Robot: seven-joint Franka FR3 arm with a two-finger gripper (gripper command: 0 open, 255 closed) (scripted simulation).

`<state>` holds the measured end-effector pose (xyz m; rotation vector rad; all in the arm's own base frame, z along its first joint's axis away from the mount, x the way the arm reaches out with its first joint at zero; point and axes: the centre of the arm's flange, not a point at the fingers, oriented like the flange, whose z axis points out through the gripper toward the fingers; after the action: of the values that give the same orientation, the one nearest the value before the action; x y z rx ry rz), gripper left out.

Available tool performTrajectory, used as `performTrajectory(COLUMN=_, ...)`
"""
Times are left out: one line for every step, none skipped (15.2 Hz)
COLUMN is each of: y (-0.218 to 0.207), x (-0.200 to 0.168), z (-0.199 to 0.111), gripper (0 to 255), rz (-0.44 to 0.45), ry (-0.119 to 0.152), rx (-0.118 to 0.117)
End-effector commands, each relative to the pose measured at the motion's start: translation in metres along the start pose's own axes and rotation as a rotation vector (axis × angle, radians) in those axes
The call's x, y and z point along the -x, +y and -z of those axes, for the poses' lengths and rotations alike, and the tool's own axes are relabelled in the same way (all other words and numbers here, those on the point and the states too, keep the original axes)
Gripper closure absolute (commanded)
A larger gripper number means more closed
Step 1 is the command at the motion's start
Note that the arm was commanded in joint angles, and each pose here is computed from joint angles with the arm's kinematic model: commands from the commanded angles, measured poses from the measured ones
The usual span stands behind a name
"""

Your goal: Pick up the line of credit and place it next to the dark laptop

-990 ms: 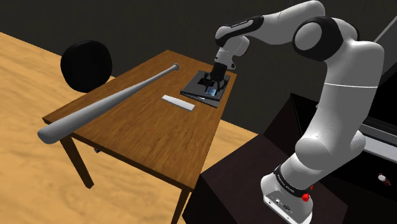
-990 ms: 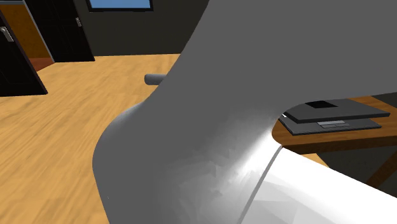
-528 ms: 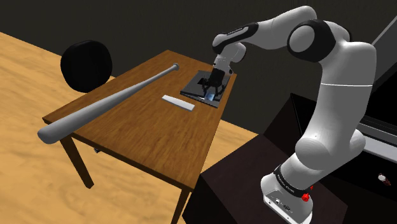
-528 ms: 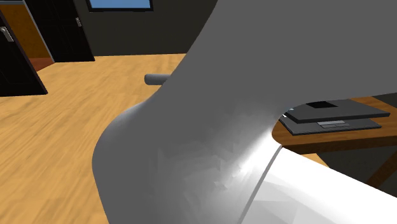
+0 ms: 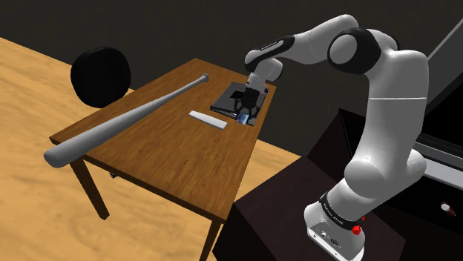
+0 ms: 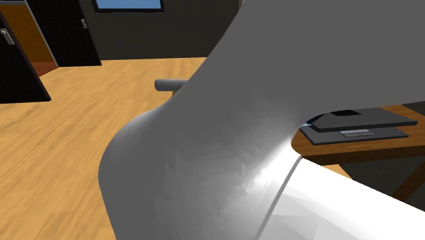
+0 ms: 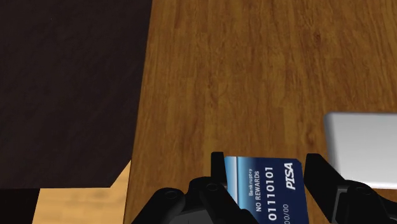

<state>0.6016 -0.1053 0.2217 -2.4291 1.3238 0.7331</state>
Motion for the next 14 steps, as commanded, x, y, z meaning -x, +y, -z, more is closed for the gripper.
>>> performTrajectory(y=0.000, x=-0.007, z=-0.007, gripper=255, rz=0.000, ry=0.003, rx=-0.003)
performTrajectory(y=0.000, x=-0.010, z=-0.012, gripper=255, rz=0.000, ry=0.003, rx=-0.003)
performTrajectory(y=0.000, x=-0.013, z=-0.016, gripper=255, rz=0.000, ry=0.003, rx=-0.003)
performTrajectory(y=0.000, x=-0.016, z=-0.021, gripper=255, rz=0.000, ry=0.003, rx=-0.003)
performTrajectory(y=0.000, x=-0.019, z=-0.025, gripper=255, rz=0.000, ry=0.003, rx=-0.003)
performTrajectory(y=0.000, x=-0.021, z=-0.029, gripper=255, rz=0.000, ry=0.003, rx=-0.003)
performTrajectory(y=0.001, x=-0.025, z=-0.035, gripper=255, rz=0.000, ry=0.003, rx=-0.003)
performTrajectory(y=0.001, x=-0.025, z=-0.035, gripper=255, rz=0.000, ry=0.003, rx=-0.002)
performTrajectory(y=0.001, x=-0.025, z=-0.035, gripper=255, rz=0.000, ry=0.003, rx=-0.003)
performTrajectory(y=0.001, x=-0.025, z=-0.035, gripper=255, rz=0.000, ry=0.003, rx=-0.003)
performTrajectory(y=0.001, x=-0.025, z=-0.035, gripper=255, rz=0.000, ry=0.003, rx=-0.003)
performTrajectory(y=0.001, x=-0.025, z=-0.035, gripper=255, rz=0.000, ry=0.003, rx=-0.003)
performTrajectory(y=0.001, x=-0.025, z=-0.035, gripper=255, rz=0.000, ry=0.003, rx=-0.003)
performTrajectory(y=0.001, x=-0.025, z=-0.035, gripper=255, rz=0.000, ry=0.003, rx=-0.003)
